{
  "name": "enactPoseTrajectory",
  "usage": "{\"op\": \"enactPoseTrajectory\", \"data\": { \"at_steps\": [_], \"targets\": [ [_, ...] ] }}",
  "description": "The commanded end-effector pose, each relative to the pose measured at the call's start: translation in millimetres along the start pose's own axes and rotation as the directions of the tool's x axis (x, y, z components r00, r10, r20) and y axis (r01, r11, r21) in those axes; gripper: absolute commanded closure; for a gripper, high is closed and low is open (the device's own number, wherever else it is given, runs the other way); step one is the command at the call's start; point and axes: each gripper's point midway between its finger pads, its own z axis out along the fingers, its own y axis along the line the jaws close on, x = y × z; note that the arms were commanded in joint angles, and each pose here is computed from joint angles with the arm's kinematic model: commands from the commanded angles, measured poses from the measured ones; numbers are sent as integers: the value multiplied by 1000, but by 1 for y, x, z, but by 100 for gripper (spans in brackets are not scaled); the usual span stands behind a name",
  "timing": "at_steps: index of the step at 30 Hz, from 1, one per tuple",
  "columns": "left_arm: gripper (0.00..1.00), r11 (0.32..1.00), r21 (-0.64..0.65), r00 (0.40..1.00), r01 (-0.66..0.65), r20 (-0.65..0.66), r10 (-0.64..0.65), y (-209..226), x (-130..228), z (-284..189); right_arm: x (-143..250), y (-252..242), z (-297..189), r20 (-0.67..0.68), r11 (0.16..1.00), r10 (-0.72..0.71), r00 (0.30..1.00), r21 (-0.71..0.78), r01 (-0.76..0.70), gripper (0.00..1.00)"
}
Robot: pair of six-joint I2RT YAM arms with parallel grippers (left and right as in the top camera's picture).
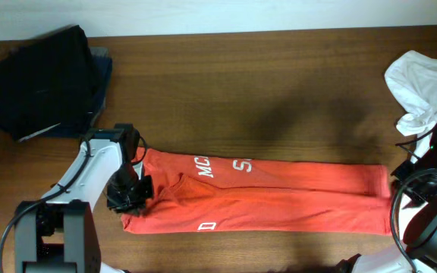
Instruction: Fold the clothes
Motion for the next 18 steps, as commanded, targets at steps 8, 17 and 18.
{"op": "enactPoseTrajectory", "data": {
  "at_steps": [8,17,18],
  "targets": [
    [99,986,145,961,-79,273,37,-37,-58,-93,4,96,-77,183,861,-336,924,-339,380,90],
    [99,999,33,984,-40,178,34,-22,-39,19,91,160,45,78,753,-619,781,-223,619,96],
    [99,999,27,982,-37,188,31,-21,-43,23,92,153,60,66,784,-595,801,-169,597,96]
  ]
}}
